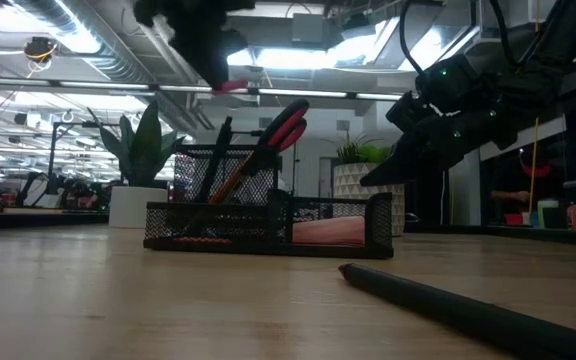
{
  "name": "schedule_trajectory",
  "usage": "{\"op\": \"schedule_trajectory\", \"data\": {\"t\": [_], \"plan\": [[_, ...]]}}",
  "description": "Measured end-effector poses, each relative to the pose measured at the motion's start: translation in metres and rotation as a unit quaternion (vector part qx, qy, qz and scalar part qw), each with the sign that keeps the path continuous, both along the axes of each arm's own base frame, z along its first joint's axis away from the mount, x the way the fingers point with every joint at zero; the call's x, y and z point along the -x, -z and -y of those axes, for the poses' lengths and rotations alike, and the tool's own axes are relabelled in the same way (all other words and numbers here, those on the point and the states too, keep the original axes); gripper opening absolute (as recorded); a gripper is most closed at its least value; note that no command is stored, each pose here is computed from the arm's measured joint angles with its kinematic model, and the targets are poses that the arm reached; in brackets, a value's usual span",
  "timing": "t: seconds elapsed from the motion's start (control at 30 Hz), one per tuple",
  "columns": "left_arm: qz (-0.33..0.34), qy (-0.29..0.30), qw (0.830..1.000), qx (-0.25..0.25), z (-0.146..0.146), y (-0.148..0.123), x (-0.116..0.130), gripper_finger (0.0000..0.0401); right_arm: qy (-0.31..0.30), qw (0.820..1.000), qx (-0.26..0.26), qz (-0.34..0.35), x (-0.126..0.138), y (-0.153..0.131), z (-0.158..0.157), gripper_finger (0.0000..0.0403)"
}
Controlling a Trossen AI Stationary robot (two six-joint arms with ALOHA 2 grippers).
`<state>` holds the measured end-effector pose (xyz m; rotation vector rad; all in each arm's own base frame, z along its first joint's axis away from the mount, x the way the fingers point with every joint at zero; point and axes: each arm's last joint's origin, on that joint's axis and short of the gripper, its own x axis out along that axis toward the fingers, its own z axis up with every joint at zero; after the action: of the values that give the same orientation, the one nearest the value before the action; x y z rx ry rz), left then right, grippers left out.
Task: Pick and place office supplies into organizer
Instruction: Put the pink eraser into the desk organizer
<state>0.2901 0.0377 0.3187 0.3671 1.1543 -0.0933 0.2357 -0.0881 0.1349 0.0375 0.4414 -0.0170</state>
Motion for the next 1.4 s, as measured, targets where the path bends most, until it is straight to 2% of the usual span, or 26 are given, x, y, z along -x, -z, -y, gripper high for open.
{"op": "schedule_trajectory", "data": {"t": [0.3,0.43,0.57,0.7,0.83,1.03,1.17,1.4], "plan": [[-0.002,0.007,1.000,0.026,0.072,0.001,0.002,0.0065,-0.013,1.000,-0.002,-0.003,-0.002,0.001,-0.006,0.0000],[0.004,0.014,0.999,0.036,0.103,0.001,0.007,0.0065,-0.011,1.000,-0.024,-0.003,-0.003,0.001,-0.010,0.0000],[0.012,0.025,0.999,0.037,0.126,0.002,0.012,0.0065,-0.023,0.999,-0.028,-0.003,-0.005,0.000,-0.017,0.0002],[0.033,0.037,0.998,0.030,0.142,0.007,0.006,0.0065,-0.017,0.999,-0.032,-0.001,-0.007,0.000,-0.022,0.0008],[0.039,0.034,0.998,0.034,0.148,0.017,-0.006,0.0065,-0.028,0.999,-0.029,0.005,-0.010,-0.001,-0.028,0.0011],[0.016,-0.015,0.999,0.035,0.146,0.045,-0.029,0.0065,-0.042,0.998,-0.034,0.007,-0.012,-0.002,-0.038,0.0011],[-0.008,-0.052,0.999,0.007,0.137,0.068,-0.044,0.0065,-0.051,0.998,-0.033,0.007,-0.013,-0.002,-0.043,0.0011],[-0.052,-0.098,0.994,-0.006,0.119,0.100,-0.061,0.0065,-0.057,0.998,-0.024,0.007,-0.013,-0.002,-0.043,0.0012]]}}
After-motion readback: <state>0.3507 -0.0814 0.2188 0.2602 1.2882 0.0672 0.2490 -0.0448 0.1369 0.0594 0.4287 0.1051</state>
